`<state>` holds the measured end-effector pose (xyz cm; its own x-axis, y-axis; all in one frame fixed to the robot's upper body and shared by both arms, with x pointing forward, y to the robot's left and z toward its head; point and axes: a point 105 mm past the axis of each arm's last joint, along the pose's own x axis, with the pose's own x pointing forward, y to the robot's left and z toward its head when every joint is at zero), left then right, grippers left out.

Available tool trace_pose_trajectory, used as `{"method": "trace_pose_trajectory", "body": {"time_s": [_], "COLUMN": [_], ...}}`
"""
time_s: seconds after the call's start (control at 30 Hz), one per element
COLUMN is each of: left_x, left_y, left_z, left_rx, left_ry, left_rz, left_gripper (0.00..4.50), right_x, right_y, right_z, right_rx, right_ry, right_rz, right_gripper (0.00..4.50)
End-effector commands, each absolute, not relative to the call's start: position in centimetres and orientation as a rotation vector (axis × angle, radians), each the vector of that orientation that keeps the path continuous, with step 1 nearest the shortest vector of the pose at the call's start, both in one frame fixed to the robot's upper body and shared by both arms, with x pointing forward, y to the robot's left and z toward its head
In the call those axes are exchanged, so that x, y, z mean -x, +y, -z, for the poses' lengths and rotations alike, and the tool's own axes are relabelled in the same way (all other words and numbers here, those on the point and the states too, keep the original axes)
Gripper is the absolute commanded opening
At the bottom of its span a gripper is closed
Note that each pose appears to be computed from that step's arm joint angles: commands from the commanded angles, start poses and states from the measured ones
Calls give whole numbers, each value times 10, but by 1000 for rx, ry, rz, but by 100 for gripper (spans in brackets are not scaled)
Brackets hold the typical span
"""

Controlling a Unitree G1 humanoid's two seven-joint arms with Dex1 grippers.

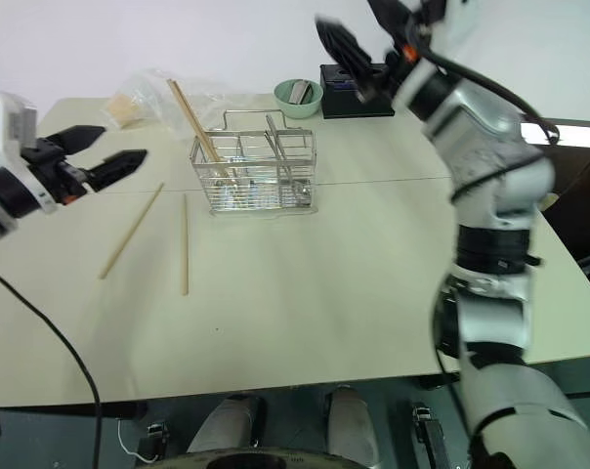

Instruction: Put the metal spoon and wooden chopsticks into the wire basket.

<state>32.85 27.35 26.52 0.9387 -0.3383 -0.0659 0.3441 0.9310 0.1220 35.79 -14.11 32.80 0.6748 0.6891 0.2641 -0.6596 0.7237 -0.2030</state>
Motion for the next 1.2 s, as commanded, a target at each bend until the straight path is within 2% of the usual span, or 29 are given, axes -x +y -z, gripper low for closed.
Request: {"method": "trace_pose_trajectory", "body": {"time_s": [0.03, 0.17, 0.3, 0.47, 0.83, 1.03, 1.13, 1.2], "left_x": [-338, -354, -366, -375, -395, -392, -393, -393], "left_y": [308, 322, 320, 325, 310, 308, 305, 304], "left_z": [-260, -225, -200, -158, -129, -110, -108, -109], "left_rx": [-130, -139, -138, -143, -182, -190, -170, -166], "left_ry": [134, 326, 455, 623, 703, 757, 758, 754], "left_rz": [236, 232, 270, 277, 342, 357, 368, 369], "left_gripper": [450, 450, 450, 450, 450, 450, 368, 270], "right_x": [-324, -280, -260, -258, -245, -247, -249, -250], "right_y": [-131, -123, -120, -125, -124, -125, -127, -127], "right_z": [-317, -269, -249, -236, -227, -228, -227, -227], "right_rx": [184, 253, 243, 224, 182, 170, 172, 174], "right_ry": [-282, -102, -29, 0, 14, 3, 4, 5], "right_rz": [-943, -1164, -1224, -1153, -1113, -1080, -1068, -1061], "right_gripper": [441, 441, 441, 441, 441, 441, 450, 450]}}
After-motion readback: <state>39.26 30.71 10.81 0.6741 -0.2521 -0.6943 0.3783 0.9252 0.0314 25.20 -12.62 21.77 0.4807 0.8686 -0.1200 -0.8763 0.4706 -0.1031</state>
